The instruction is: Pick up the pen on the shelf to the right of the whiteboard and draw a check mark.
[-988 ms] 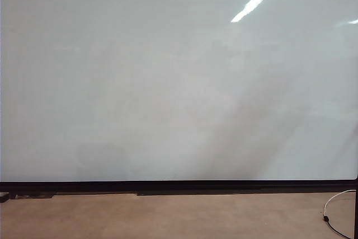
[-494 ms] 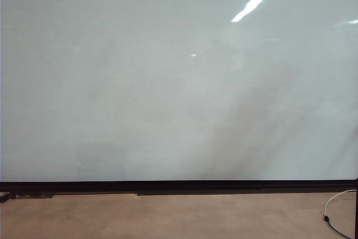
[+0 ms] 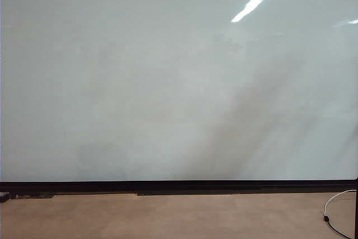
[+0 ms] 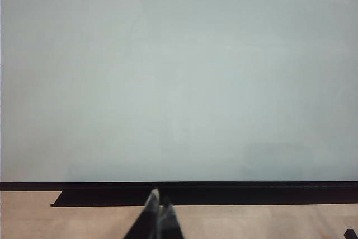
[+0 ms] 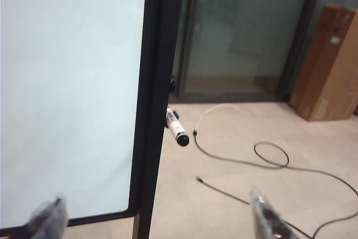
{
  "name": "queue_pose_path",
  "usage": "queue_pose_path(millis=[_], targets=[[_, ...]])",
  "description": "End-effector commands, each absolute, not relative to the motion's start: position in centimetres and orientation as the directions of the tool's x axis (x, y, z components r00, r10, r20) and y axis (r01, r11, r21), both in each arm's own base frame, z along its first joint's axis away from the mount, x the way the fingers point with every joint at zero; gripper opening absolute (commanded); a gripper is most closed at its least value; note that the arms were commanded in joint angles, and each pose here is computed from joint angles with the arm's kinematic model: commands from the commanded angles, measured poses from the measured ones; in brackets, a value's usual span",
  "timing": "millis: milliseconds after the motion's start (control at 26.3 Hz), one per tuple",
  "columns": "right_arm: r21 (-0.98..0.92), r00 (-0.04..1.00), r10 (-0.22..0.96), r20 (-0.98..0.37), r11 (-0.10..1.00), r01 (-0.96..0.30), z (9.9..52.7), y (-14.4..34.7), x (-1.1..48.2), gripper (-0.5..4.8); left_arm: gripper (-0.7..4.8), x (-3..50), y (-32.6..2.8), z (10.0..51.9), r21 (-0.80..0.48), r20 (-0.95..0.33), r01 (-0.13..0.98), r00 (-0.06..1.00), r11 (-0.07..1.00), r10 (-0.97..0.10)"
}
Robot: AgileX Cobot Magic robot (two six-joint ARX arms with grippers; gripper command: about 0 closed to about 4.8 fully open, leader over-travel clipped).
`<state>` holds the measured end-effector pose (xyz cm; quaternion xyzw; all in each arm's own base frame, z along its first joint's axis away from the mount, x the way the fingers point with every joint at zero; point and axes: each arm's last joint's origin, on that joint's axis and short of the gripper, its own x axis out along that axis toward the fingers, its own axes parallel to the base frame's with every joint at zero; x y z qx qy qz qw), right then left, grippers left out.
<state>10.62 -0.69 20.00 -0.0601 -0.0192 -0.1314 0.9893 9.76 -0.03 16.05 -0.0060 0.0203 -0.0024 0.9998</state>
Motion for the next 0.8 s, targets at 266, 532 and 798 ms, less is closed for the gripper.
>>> queue_pose_path(millis=[266, 532, 798], targets=[[-0.121, 0.962, -0.270, 0.041, 0.954, 0.273, 21.1, -1.1, 13.5, 4.79, -0.04, 9.7, 0.0, 16.3, -0.008, -0.025, 0.005, 1.000, 1.000, -0.005], [-0.127, 0.973, -0.223, 0.057, 0.965, 0.228, 20.7, -2.9, 15.5, 4.79, -0.04, 9.7, 0.0, 16.3, -0.008, -0.025, 0.005, 1.000, 1.000, -0.005], [-0.104, 0.981, -0.176, 0.084, 0.977, 0.184, 20.2, -5.0, 16.6, 4.79, -0.05, 9.7, 0.0, 16.3, -0.008, -0.025, 0.005, 1.000, 1.000, -0.005]])
